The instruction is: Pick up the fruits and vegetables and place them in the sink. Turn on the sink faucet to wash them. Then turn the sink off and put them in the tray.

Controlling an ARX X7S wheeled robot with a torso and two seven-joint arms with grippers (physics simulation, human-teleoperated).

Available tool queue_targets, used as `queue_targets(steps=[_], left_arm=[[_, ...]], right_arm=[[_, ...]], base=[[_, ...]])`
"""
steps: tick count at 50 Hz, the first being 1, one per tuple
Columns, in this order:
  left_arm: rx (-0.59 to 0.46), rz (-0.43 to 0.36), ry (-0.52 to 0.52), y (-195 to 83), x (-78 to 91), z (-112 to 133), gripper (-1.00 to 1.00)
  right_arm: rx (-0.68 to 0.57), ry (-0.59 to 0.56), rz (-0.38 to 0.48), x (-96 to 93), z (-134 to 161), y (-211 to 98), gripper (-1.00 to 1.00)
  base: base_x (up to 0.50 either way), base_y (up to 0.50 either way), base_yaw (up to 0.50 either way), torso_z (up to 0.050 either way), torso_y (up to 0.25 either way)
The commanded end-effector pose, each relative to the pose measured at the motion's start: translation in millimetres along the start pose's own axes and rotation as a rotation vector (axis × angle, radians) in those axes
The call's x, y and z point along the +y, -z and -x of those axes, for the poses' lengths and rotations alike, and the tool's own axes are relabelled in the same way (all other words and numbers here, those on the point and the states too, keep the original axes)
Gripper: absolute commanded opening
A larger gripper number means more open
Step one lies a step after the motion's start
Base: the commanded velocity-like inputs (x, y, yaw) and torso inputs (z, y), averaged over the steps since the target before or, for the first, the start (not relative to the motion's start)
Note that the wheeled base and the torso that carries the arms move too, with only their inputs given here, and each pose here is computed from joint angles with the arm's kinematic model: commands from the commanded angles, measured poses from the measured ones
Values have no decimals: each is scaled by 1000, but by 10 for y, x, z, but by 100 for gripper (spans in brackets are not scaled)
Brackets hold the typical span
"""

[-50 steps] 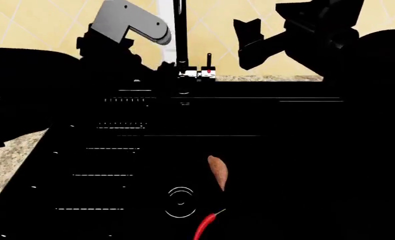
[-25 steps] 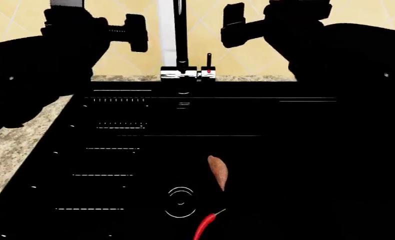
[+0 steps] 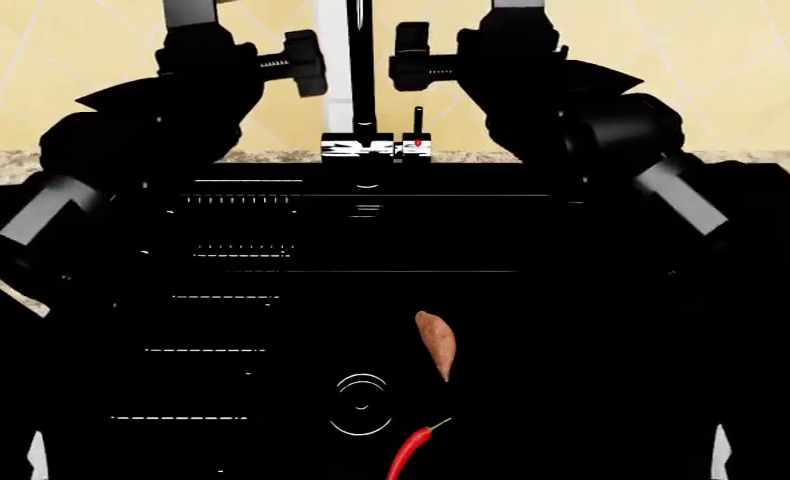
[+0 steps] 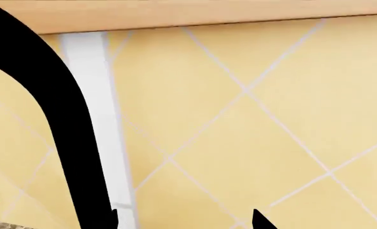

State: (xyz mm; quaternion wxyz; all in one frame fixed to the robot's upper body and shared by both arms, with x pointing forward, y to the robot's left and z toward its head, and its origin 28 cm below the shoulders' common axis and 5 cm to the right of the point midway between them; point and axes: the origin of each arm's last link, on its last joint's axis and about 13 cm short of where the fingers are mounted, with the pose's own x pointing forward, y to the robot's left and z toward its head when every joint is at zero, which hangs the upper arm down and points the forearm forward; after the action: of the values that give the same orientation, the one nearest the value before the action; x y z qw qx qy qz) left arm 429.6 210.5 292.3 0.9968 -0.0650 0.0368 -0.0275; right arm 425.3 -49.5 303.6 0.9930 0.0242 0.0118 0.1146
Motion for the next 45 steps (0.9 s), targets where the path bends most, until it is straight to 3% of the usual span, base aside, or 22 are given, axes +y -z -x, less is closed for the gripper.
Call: queue_targets(steps=[1, 22, 37, 45], left_arm=[[37, 44, -10, 83, -24, -57, 100], [58, 51, -35, 72, -15, -48, 100], [72, 49, -55, 111, 13, -51, 100], [54, 60, -16, 85, 7, -56, 100]], right_arm=[[94, 28, -40, 62, -70, 299, 100], [139, 5, -26, 138, -61, 472, 100], [145, 11, -35, 132, -60, 508, 100], [59, 42, -52, 108, -85, 393, 100]], base=[[0, 0, 0, 0, 0], [0, 0, 0, 0, 0], [0, 0, 0, 0, -189], [0, 0, 0, 0, 0]])
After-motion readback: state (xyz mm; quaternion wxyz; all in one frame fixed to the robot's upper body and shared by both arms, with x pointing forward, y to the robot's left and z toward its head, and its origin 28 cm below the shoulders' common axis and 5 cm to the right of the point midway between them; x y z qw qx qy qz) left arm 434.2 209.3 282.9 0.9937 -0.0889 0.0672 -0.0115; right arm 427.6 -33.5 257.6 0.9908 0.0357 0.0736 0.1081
